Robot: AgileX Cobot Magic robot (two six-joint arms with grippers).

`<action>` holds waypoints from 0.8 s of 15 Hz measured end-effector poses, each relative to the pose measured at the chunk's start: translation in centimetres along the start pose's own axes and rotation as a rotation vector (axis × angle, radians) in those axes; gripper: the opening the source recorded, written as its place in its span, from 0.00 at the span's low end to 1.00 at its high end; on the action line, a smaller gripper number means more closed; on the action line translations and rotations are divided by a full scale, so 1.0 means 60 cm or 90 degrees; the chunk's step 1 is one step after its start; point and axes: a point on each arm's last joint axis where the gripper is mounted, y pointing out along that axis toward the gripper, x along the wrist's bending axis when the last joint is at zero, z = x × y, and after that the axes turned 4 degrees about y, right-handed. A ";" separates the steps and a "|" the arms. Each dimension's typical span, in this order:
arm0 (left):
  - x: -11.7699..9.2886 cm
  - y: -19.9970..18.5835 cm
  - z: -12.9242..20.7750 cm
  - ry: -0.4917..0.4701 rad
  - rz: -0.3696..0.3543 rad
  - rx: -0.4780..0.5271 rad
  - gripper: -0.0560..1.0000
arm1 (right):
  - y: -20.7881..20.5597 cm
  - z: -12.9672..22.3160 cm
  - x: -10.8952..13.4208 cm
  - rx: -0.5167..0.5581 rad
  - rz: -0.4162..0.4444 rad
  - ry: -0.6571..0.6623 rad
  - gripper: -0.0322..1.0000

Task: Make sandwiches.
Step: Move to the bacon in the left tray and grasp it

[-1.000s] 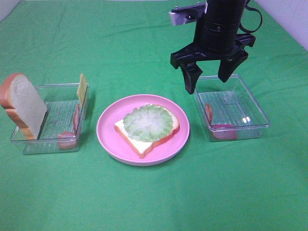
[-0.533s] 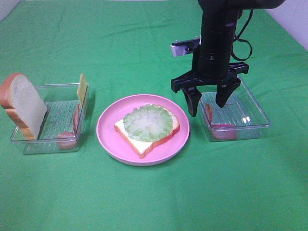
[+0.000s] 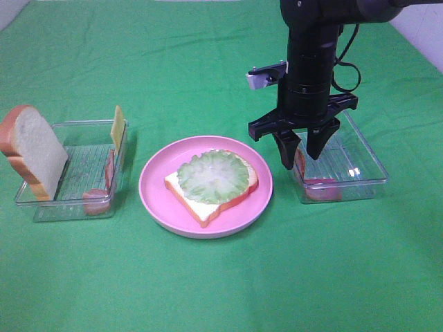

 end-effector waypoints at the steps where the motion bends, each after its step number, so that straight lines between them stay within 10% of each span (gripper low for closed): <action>1: 0.000 0.000 0.000 0.000 0.000 0.000 0.68 | 0.000 -0.001 -0.001 -0.006 0.003 -0.001 0.44; 12: 0.000 0.000 0.000 0.000 0.000 0.000 0.68 | 0.000 -0.005 -0.007 -0.021 0.028 -0.020 0.03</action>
